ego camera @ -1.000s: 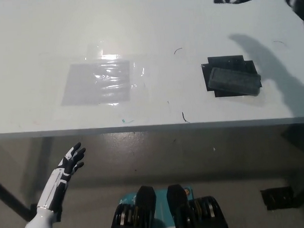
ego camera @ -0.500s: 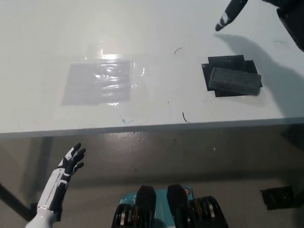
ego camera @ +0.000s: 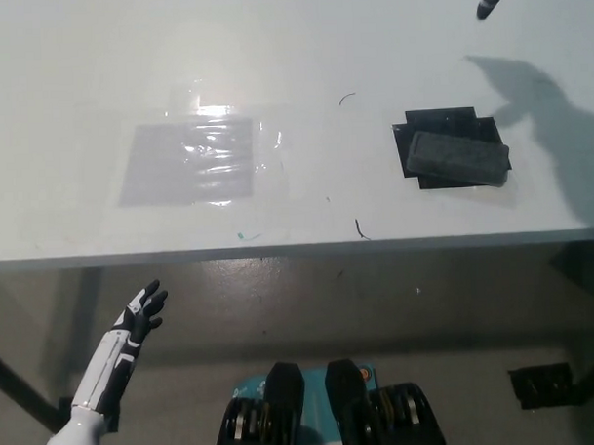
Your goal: A whiteboard eraser is kept on the black marked spot on the table infront of the robot and the robot uses its right hand to swipe it back and forth on the table twice to clean it
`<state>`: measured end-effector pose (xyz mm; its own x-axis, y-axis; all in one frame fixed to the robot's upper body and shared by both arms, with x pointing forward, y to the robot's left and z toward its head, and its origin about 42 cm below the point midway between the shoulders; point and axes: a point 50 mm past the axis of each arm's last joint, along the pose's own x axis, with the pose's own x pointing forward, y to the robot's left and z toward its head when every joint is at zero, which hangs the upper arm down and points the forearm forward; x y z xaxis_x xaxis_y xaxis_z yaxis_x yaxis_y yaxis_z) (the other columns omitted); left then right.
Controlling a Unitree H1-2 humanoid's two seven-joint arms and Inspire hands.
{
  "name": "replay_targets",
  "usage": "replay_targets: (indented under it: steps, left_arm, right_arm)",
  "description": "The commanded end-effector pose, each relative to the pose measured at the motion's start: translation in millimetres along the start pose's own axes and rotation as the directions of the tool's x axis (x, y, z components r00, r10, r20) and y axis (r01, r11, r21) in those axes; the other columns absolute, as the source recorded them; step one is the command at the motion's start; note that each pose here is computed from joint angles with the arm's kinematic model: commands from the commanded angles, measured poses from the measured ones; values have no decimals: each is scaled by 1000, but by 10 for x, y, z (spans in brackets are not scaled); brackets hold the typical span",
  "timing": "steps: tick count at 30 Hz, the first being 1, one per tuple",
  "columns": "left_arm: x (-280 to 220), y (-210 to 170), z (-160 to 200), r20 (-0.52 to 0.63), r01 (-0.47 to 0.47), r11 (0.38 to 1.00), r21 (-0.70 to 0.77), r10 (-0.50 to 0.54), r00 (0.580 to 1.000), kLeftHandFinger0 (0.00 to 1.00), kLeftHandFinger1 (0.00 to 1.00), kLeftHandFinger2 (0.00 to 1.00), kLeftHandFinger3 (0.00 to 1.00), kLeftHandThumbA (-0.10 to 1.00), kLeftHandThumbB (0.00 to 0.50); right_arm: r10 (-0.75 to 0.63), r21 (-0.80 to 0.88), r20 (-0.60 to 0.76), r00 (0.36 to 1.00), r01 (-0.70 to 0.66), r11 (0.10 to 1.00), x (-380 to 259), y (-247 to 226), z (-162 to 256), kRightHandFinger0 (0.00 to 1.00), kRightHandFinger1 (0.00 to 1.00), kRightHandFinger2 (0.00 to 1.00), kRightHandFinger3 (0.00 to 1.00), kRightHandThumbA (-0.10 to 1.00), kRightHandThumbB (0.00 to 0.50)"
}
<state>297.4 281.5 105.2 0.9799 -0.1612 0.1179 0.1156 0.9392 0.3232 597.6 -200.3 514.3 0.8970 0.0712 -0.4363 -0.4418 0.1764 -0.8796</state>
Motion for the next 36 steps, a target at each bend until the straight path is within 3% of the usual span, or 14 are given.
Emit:
replay_targets:
  steps: [1, 3, 4, 6, 11, 13, 15, 22, 24, 27, 28, 31, 35, 36]
  left_arm:
    - [-32, 54, 122, 77, 28, 997, 76, -34, 996, 1000, 1000, 1000, 1000, 1000, 423]
    - [-39, 53, 123, 78, 26, 997, 74, -31, 996, 1000, 1000, 1000, 1000, 1000, 417]
    - [-45, 55, 129, 76, 24, 997, 70, -30, 997, 1000, 1000, 1000, 1000, 1000, 415]
    - [-48, 63, 133, 77, 24, 997, 78, -30, 997, 1000, 1000, 1000, 1000, 1000, 413]
    - [-41, 61, 145, 89, 25, 998, 62, -31, 996, 1000, 1000, 1000, 1000, 1000, 408]
    - [-45, 58, 153, 87, 28, 998, 60, -33, 996, 1000, 1000, 1000, 1000, 1000, 407]
    - [-50, 62, 158, 85, 27, 998, 63, -32, 996, 1000, 1000, 1000, 1000, 1000, 413]
    - [-55, 76, 162, 94, 25, 997, 68, -31, 995, 1000, 1000, 1000, 1000, 1000, 409]
    - [-58, 80, 165, 91, 27, 997, 73, -34, 995, 1000, 1000, 1000, 1000, 1000, 406]
    - [-51, 81, 179, 94, 29, 996, 85, -37, 995, 1000, 1000, 1000, 1000, 1000, 402]
    - [-50, 82, 174, 91, 30, 996, 82, -38, 995, 1000, 1000, 1000, 1000, 1000, 406]
    - [-51, 83, 165, 84, 26, 996, 82, -33, 996, 1000, 1000, 1000, 1000, 1000, 419]
    - [-61, 83, 161, 82, 33, 996, 83, -40, 996, 1000, 1000, 1000, 1000, 1000, 417]
    - [-55, 85, 167, 85, 34, 996, 87, -41, 996, 1000, 1000, 1000, 1000, 1000, 412]
  right_arm:
    - [-61, -83, 10, 998, 61, 995, -255, -320, 303, 1000, 1000, 1000, 1000, 1000, 415]
    - [-70, -94, 3, 998, 70, 993, -160, -203, 332, 1000, 1000, 1000, 1000, 1000, 440]
    - [-59, -67, 19, 998, 61, 996, -67, -75, 346, 1000, 1000, 1000, 1000, 1000, 407]
    - [-63, -59, 8, 998, 64, 996, 10, 34, 363, 1000, 1000, 1000, 1000, 1000, 447]
    - [42, -80, -18, 999, -43, 996, 215, 407, 405, 1000, 1000, 1000, 1000, 1000, 387]
    - [69, -86, -12, 998, -70, 994, 281, 534, 414, 1000, 1000, 1000, 1000, 1000, 331]
    - [77, -87, -53, 996, -81, 993, 355, 665, 367, 1000, 1000, 1000, 1000, 1000, 361]
    - [96, -128, -106, 990, -109, 986, 497, 921, 191, 1000, 1000, 1000, 1000, 1000, 366]
    - [105, -142, -99, 989, -119, 983, 509, 944, 168, 1000, 1000, 1000, 1000, 1000, 342]
    - [176, -68, -93, 980, -183, 981, 509, 972, 85, 1000, 1000, 1000, 1000, 1000, 267]
    - [155, -86, -125, 980, -167, 982, 510, 959, 47, 1000, 1000, 1000, 1000, 1000, 316]
    - [73, -102, -190, 979, -94, 990, 496, 888, -26, 1000, 1000, 1000, 1000, 1000, 396]
    - [69, -77, -191, 979, -86, 993, 484, 845, -138, 1000, 1000, 1000, 1000, 1000, 383]
    - [67, -88, -161, 985, -82, 993, 484, 832, -163, 1000, 1000, 1000, 1000, 1000, 336]
